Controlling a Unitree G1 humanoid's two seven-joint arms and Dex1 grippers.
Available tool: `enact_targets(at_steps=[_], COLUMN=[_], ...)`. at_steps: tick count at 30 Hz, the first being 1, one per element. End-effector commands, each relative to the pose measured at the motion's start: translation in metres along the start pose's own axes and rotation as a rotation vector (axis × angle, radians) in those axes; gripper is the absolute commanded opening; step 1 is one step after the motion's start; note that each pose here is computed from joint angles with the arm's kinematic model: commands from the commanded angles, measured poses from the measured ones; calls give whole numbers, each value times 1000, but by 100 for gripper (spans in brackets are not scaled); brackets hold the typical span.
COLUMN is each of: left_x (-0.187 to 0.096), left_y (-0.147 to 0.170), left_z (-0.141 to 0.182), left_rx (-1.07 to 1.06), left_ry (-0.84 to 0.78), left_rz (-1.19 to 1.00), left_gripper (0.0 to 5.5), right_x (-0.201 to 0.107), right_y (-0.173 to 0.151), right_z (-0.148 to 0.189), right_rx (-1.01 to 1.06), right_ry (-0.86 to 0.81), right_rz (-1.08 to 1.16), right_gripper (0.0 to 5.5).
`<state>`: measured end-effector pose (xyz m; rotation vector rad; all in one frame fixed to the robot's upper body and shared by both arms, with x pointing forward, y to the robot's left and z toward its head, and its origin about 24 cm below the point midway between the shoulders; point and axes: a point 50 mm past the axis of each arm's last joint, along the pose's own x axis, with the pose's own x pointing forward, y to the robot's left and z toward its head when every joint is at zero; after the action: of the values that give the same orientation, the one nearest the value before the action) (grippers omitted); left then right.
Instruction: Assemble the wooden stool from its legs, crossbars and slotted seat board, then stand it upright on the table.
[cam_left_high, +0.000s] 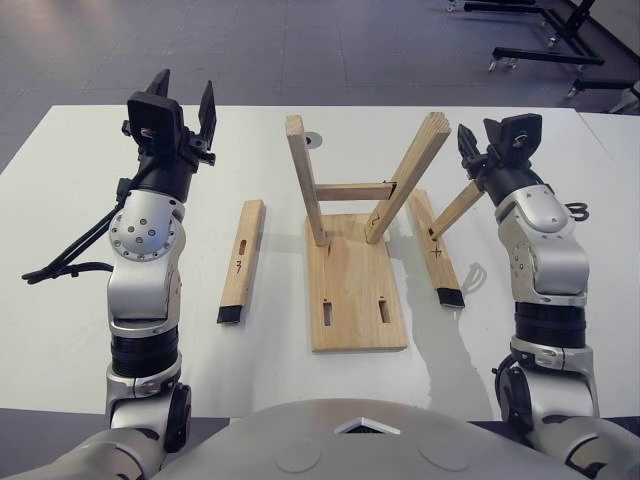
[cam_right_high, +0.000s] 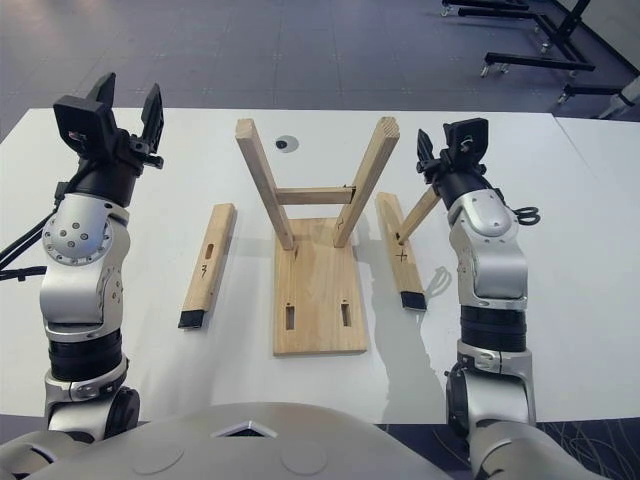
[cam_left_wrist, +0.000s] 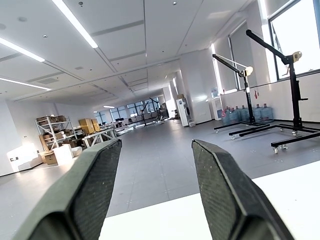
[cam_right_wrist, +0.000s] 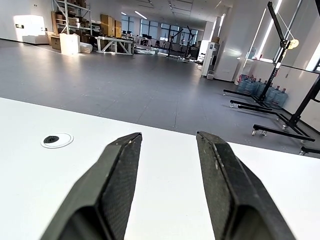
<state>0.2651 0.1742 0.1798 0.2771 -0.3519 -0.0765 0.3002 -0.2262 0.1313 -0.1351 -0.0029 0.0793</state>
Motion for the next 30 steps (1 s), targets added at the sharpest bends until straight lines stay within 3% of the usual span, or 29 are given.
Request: enact_targets(at_steps=[1,6,10,13,15,18,25,30], left_x=[-1,-3,-11,-20,-25,-30,-31,-29], left_y=[1,4,4,1,0,-2,-5,-5], left_z=[1,2,3,1,1,1,1,-1], left_rx=[11,16,17,7,2,2,-3,-5], left_ry=[5,3,12,35,47,63,68,80], left_rz=[9,24,48,65,71,76,75,50], left_gripper=[257,257,257,257,257,257,257,257], right_x=[0,-5,-26,-67,-97,-118,-123,-126], right_y=[-7,-37,-44,-23,-7,9,22,32], right_z=[12,44,10,-39,-58,-58,-59,-85], right_rx=[174,314,187,162,180,218,159,174], right_ry=[-85,-237,-82,128,241,314,416,597], right_rz=[-59,-185,-205,-159,-102,24,133,137], right_gripper=[200,200,200,200,237,285,418,426])
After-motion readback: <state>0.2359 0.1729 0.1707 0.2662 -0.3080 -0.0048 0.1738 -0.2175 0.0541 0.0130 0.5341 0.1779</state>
